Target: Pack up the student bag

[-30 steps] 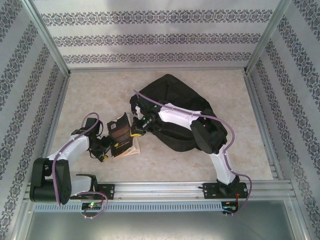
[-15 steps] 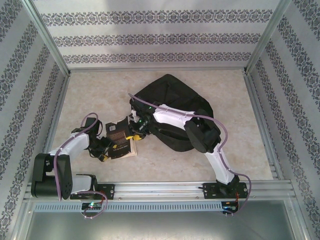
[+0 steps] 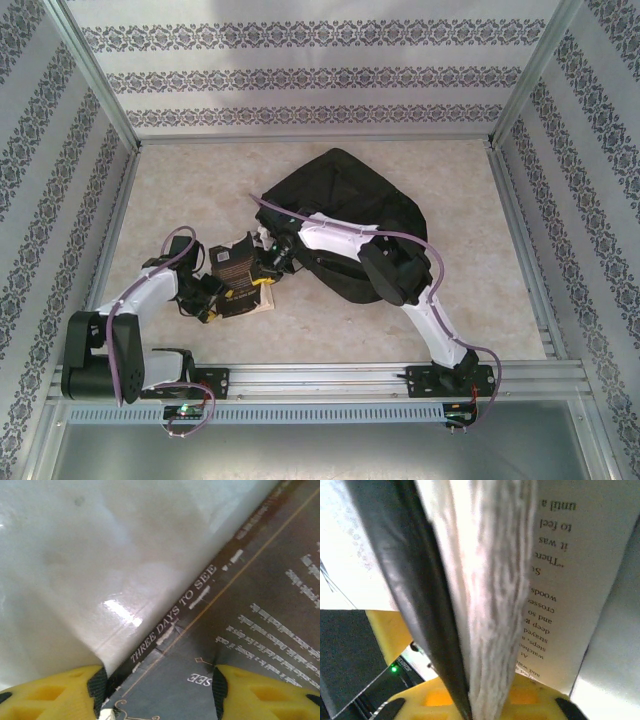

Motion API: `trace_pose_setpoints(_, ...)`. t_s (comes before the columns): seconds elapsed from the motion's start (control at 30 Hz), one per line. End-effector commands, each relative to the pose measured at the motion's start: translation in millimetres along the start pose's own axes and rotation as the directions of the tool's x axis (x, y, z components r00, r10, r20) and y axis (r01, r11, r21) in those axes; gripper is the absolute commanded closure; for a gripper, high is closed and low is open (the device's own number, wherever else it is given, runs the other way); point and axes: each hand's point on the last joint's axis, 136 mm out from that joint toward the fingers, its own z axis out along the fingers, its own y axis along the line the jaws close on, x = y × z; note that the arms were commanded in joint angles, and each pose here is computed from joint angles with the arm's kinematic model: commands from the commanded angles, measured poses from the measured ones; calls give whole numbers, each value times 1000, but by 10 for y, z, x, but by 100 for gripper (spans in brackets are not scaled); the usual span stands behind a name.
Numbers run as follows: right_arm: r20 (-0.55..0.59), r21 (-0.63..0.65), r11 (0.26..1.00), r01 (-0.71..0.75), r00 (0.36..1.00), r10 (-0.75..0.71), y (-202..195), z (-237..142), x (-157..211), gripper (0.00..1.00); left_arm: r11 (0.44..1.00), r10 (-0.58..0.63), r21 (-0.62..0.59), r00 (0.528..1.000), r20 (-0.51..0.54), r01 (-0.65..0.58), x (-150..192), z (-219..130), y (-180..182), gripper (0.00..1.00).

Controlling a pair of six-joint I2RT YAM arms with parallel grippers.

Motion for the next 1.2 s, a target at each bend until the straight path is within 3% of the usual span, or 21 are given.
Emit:
trace_pose_setpoints(0.0,59,-26,999,29,998,-27,179,-246,-27,93,994,76,74,996,41,-78,-47,-132,-226,34)
trace_pose_setpoints(0.13,93,-83,995,52,995,-44,345,-526,-29,96,997,79,11,981,179,-82,-158,-584,-196,24)
trace_pose_setpoints(0.3,127,-146,982,122,986,-104,620,-892,38,100,998,62,-27,962,267,-56,-217,-991,-211,22)
trace_pose_setpoints(0.47,175,-200,959,198,971,-164,861,-1333,163,99,988,91,97,955,281,-122,-164,-1258,-516,21)
trace_pose_setpoints(0.57,200,-239,943,233,962,-187,1001,-1602,281,97,949,151,226,947,282,-219,-90,-1473,-856,21)
trace_pose_setpoints(0.73,280,-276,914,298,934,-221,1189,-2092,460,96,840,268,399,920,284,-368,71,-1807,-1352,20)
trace_pose_setpoints(0.87,341,-321,881,349,910,-236,1331,-2418,613,95,745,308,535,917,253,-398,197,-1940,-1664,19)
trace_pose_setpoints(1.0,382,-357,853,380,893,-237,1396,-2662,754,95,589,345,708,914,215,-389,387,-2207,-2077,19)
trace_pose_setpoints(1.17,441,-417,825,380,879,-182,1407,-2912,789,94,407,405,828,889,215,-386,681,-2515,-2444,19)
